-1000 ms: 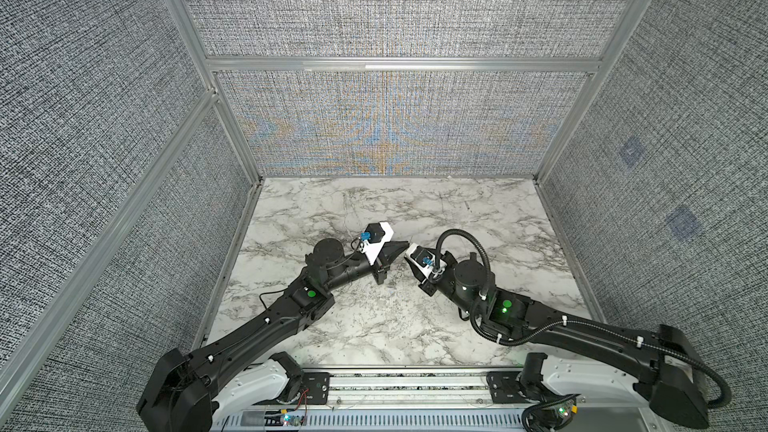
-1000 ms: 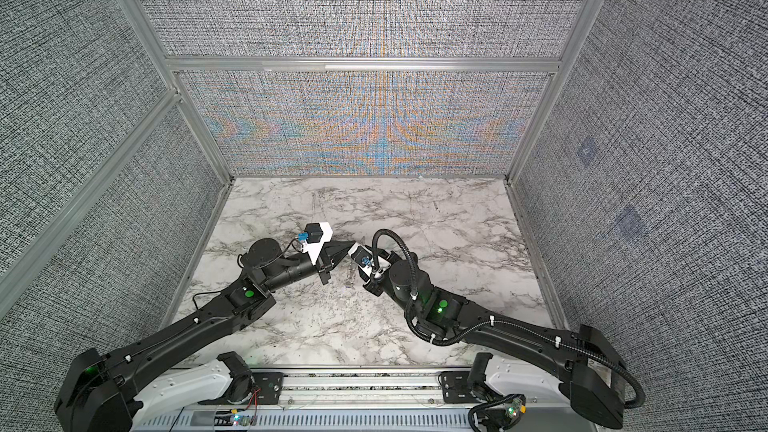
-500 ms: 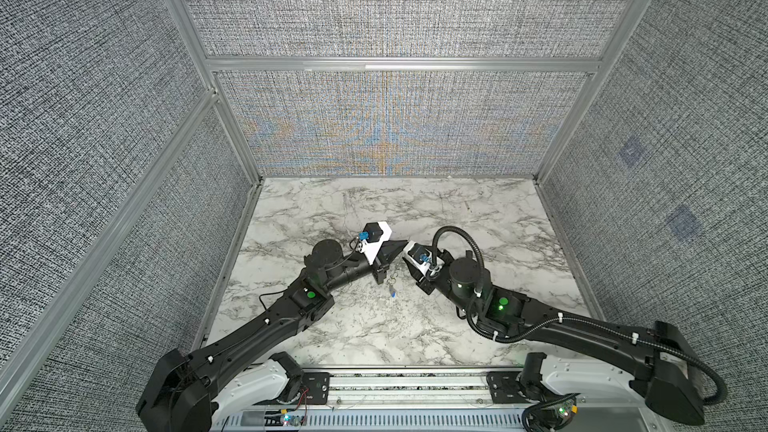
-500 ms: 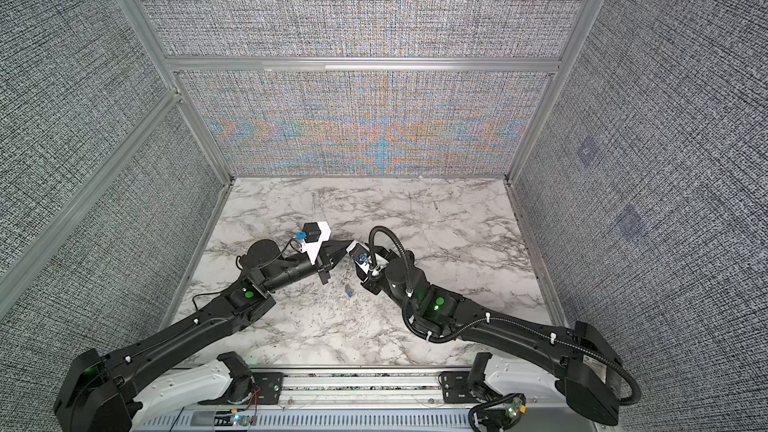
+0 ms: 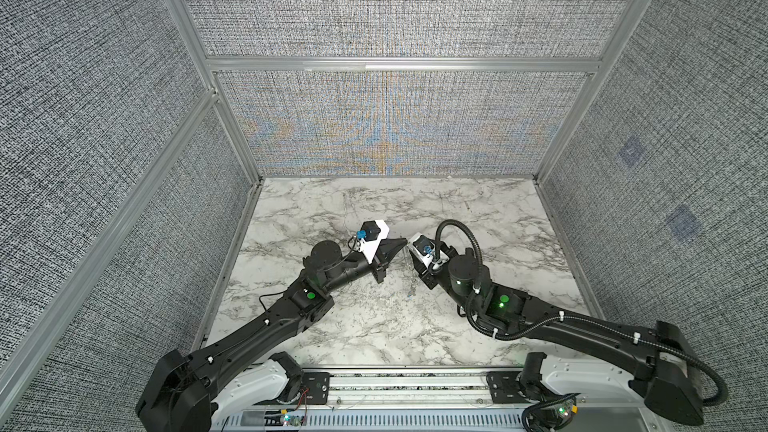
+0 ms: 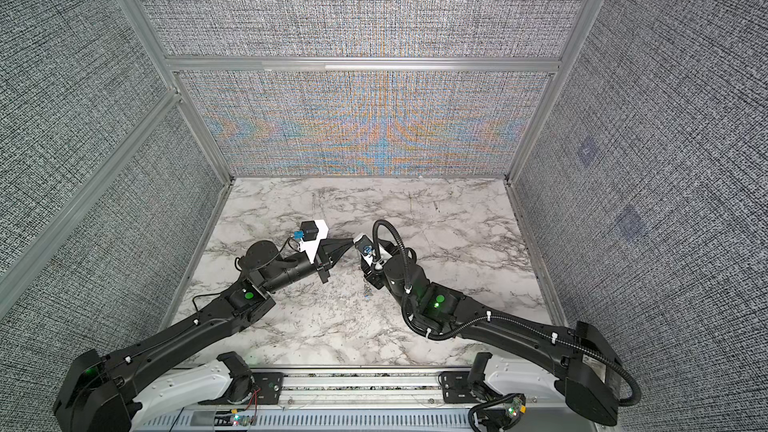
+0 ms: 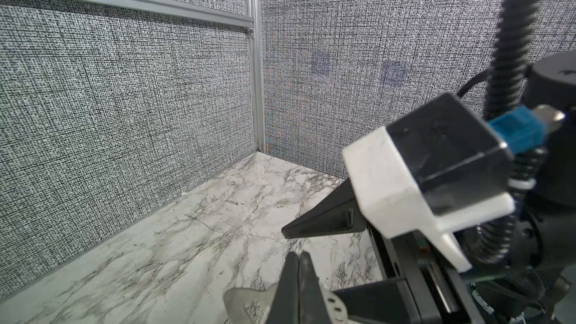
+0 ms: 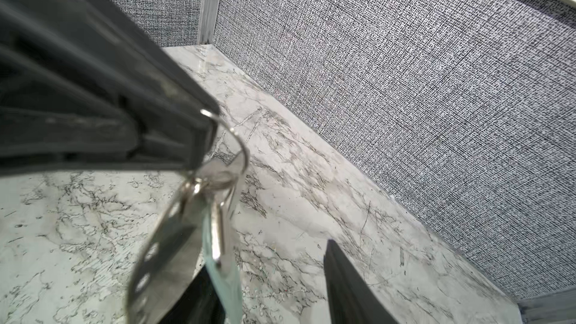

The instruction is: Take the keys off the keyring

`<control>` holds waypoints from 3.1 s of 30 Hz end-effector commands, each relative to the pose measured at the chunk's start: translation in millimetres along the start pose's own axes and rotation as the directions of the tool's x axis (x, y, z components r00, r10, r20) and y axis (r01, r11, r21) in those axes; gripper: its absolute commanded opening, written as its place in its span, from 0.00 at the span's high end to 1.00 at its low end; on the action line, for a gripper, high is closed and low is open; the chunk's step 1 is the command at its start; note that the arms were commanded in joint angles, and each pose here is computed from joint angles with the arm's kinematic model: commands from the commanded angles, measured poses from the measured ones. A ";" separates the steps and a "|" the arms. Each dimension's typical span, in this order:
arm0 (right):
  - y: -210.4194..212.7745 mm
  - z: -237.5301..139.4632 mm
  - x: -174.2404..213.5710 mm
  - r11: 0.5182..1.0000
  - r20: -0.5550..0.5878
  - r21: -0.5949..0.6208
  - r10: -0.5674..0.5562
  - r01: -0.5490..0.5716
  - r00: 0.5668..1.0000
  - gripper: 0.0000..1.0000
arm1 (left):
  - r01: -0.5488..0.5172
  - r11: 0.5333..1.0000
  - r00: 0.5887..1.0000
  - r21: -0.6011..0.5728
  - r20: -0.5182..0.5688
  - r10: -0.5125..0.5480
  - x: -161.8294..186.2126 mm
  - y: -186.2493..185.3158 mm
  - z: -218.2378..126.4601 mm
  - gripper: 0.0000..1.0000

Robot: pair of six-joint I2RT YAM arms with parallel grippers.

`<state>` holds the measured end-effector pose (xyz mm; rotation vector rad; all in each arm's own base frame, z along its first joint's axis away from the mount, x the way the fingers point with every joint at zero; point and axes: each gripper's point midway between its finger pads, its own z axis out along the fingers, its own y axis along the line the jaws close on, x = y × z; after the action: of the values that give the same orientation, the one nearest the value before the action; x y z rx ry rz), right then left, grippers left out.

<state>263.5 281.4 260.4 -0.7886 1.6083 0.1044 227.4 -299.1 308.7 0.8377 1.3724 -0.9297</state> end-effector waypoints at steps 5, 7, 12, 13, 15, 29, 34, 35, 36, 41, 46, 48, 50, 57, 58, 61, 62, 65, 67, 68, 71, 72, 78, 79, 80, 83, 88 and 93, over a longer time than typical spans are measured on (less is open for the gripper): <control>18.4 -9.6 -16.9 0.992 0.117 -0.123 0.009 0.005 0.993 0.51 | -0.009 1.000 0.999 0.014 0.048 0.008 -12.0 -3.0 -0.3 1.00; 24.0 -11.4 -18.4 0.987 0.132 -0.157 -0.001 0.022 0.991 0.51 | -0.010 1.000 0.999 0.025 0.050 0.008 -11.8 -4.9 -0.5 1.00; 29.0 -10.6 -21.5 0.981 0.146 -0.192 0.001 0.027 0.989 0.52 | -0.008 0.999 0.999 0.038 0.041 0.006 -9.6 -6.5 0.9 1.00; 28.7 -10.1 -22.4 0.981 0.145 -0.195 0.004 0.025 0.989 0.52 | -0.007 0.999 0.999 0.039 0.040 0.006 -9.3 -6.5 1.2 1.00; 28.1 -9.6 -23.9 0.980 0.148 -0.197 0.013 0.016 0.989 0.53 | -0.007 0.999 0.999 0.041 0.040 0.005 -9.4 -7.0 1.0 1.00; 16.8 -5.5 -26.0 0.986 0.130 -0.164 0.042 -0.020 0.991 0.70 | -0.012 0.999 0.999 0.049 0.039 0.010 -10.4 -7.3 3.8 1.00; 18.1 -5.9 -23.0 0.986 0.123 -0.169 0.028 -0.006 0.992 0.86 | -0.026 0.998 0.999 0.051 0.031 0.025 -10.5 -7.8 3.6 1.00; 18.0 -6.2 -21.7 0.986 0.119 -0.168 0.023 -0.003 0.993 0.88 | -0.028 0.998 0.999 0.048 0.031 0.027 -11.0 -7.5 3.3 1.00; 16.8 -6.4 -20.8 0.987 0.117 -0.164 0.019 0.000 0.993 0.90 | -0.032 0.998 0.999 0.048 0.029 0.030 -10.9 -7.6 2.9 1.00; 11.8 -10.0 -20.9 0.988 0.116 -0.151 0.006 0.011 0.993 0.98 | -0.051 0.997 0.999 0.051 0.005 0.051 -8.4 -8.2 2.9 1.00; 3.7 -14.4 -24.2 0.991 0.115 -0.127 -0.019 0.033 0.993 1.00 | -0.077 0.995 0.996 0.063 -0.030 0.079 -3.9 -9.9 2.9 1.00; 1.8 -15.9 -25.4 0.992 0.111 -0.123 -0.028 0.042 0.993 1.00 | -0.088 0.994 0.995 0.070 -0.046 0.091 -1.9 -10.6 3.1 1.00; -0.1 -17.1 -26.5 0.992 0.107 -0.118 -0.040 0.053 0.993 1.00 | -0.098 0.992 0.993 0.078 -0.055 0.103 -1.7 -11.8 3.0 1.00; -6.0 -22.7 -30.4 0.989 0.100 -0.112 -0.084 0.095 0.991 1.00 | -0.132 0.987 0.986 0.096 -0.092 0.141 2.6 -13.1 3.7 1.00; -6.1 -23.2 -30.8 0.988 0.096 -0.115 -0.090 0.101 0.991 1.00 | -0.136 0.986 0.985 0.099 -0.097 0.146 3.2 -13.4 3.8 1.00; -9.1 -24.6 -32.2 0.987 0.081 -0.118 -0.103 0.112 0.991 1.00 | -0.148 0.983 0.981 0.107 -0.107 0.160 3.0 -14.2 4.1 1.00; -9.3 -25.2 -32.1 0.986 0.079 -0.125 -0.105 0.114 0.991 1.00 | -0.152 0.983 0.981 0.106 -0.109 0.164 3.0 -13.8 4.1 1.00; -7.8 -27.3 -32.9 0.982 0.074 -0.155 -0.099 0.109 0.992 1.00 | -0.159 0.981 0.979 0.109 -0.115 0.171 4.3 -14.0 3.9 1.00; -6.6 -27.5 -32.6 0.978 0.062 -0.177 -0.097 0.106 0.993 1.00 | -0.161 0.980 0.979 0.116 -0.111 0.173 3.2 -15.4 3.6 1.00; -6.6 -26.8 -31.1 0.978 0.052 -0.181 -0.097 0.105 0.994 1.00 | -0.160 0.980 0.979 0.121 -0.109 0.174 3.1 -16.4 3.5 1.00; -5.8 -27.0 -27.0 0.973 0.034 -0.206 -0.101 0.106 0.994 1.00 | -0.163 0.976 0.978 0.143 -0.107 0.179 2.5 -20.1 2.9 1.00; -6.4 -26.9 -25.0 0.971 0.028 -0.213 -0.104 0.108 0.994 1.00 | -0.164 0.975 0.978 0.152 -0.106 0.181 2.0 -21.8 2.4 1.00; -8.0 -28.7 -16.3 0.961 0.025 -0.244 -0.128 0.130 0.991 1.00 | -0.142 0.962 0.982 0.234 -0.089 0.167 -3.5 -35.8 2.1 1.00; -8.8 -29.3 -15.8 0.960 0.029 -0.246 -0.131 0.134 0.991 1.00 | -0.133 0.958 0.983 0.254 -0.091 0.161 -3.6 -38.7 2.7 1.00; -10.3 -29.1 -15.0 0.959 0.029 -0.247 -0.134 0.137 0.991 1.00 | -0.125 0.956 0.983 0.267 -0.094 0.155 -3.3 -40.7 2.7 1.00; -12.3 -30.3 -14.4 0.956 0.032 -0.254 -0.147 0.151 0.989 1.00 | -0.101 0.948 0.985 0.303 -0.102 0.138 -1.9 -46.0 3.7 1.00; -6.3 -33.2 -12.9 0.943 0.055 -0.286 -0.163 0.172 0.985 1.00 | -0.097 0.943 0.989 0.317 -0.076 0.127 -7.7 -48.5 4.9 1.00; -5.1 -32.4 -5.6 0.942 0.049 -0.284 -0.174 0.181 0.984 1.00 | -0.089 0.941 0.991 0.326 -0.068 0.117 -10.4 -49.4 5.9 1.00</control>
<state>236.0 268.0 278.3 -1.1487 1.5031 0.2547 194.8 -321.6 303.2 1.1839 1.3414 -1.0081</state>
